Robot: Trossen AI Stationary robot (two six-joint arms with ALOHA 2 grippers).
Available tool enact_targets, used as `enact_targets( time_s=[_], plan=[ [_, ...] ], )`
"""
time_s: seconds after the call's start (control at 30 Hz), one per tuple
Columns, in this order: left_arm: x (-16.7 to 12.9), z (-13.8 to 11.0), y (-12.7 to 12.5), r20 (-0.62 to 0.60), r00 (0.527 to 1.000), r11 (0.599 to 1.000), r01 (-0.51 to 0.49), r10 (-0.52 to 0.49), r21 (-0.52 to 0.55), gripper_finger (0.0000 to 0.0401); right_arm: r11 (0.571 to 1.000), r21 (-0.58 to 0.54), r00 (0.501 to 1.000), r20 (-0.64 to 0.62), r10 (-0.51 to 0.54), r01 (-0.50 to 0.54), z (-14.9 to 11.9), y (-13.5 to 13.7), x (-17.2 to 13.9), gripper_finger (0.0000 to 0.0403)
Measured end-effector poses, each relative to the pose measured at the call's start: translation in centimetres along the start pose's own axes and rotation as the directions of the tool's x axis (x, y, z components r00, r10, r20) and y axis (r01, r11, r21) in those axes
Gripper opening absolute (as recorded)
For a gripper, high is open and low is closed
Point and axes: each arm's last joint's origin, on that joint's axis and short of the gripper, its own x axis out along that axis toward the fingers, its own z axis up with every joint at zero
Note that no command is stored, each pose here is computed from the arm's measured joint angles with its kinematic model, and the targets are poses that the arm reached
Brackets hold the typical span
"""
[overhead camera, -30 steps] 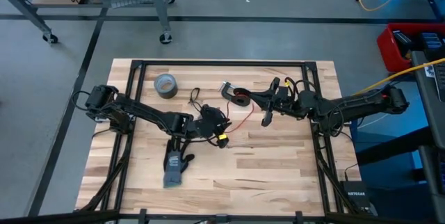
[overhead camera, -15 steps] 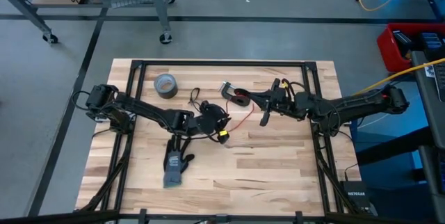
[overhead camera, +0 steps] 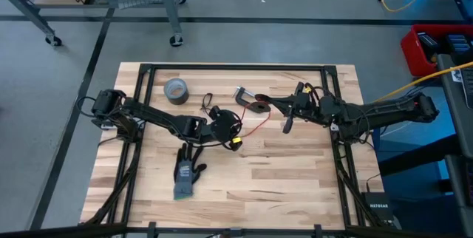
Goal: Coil cords
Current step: Coil the red wire onto the spool
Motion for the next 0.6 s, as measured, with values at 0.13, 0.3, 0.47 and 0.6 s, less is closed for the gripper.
enact_targets(
  time_s=[0.13, 0.3, 0.47, 0.6],
  plan=[
    [0.0, 0.05, -0.03, 0.005, 1.0, 1.0, 0.002, -0.002, -0.005, 0.0065, 1.0, -0.009, 1.0, -0.023, -0.001, 0.0, -0.18, -0.05, -0.12, 0.0005],
    [-0.01, 0.08, -0.04, 0.006, 1.0, 1.0, 0.004, -0.004, -0.006, 0.0065, 1.0, -0.015, 0.999, -0.038, -0.001, 0.0, -0.34, -0.06, -0.12, 0.0005],
    [0.02, 0.1, 0.01, 0.007, 1.0, 1.0, 0.002, -0.002, 0.001, 0.0065, 1.0, -0.02, 0.999, -0.049, -0.009, 0.008, -0.44, -0.08, -0.13, 0.0005],
    [0.05, 0.33, -0.05, 0.025, 1.0, 0.999, 0.008, -0.009, 0.039, 0.0065, 1.0, -0.022, 0.999, -0.053, -0.009, 0.008, -0.5, -0.08, -0.12, 0.0005]
  ],
)
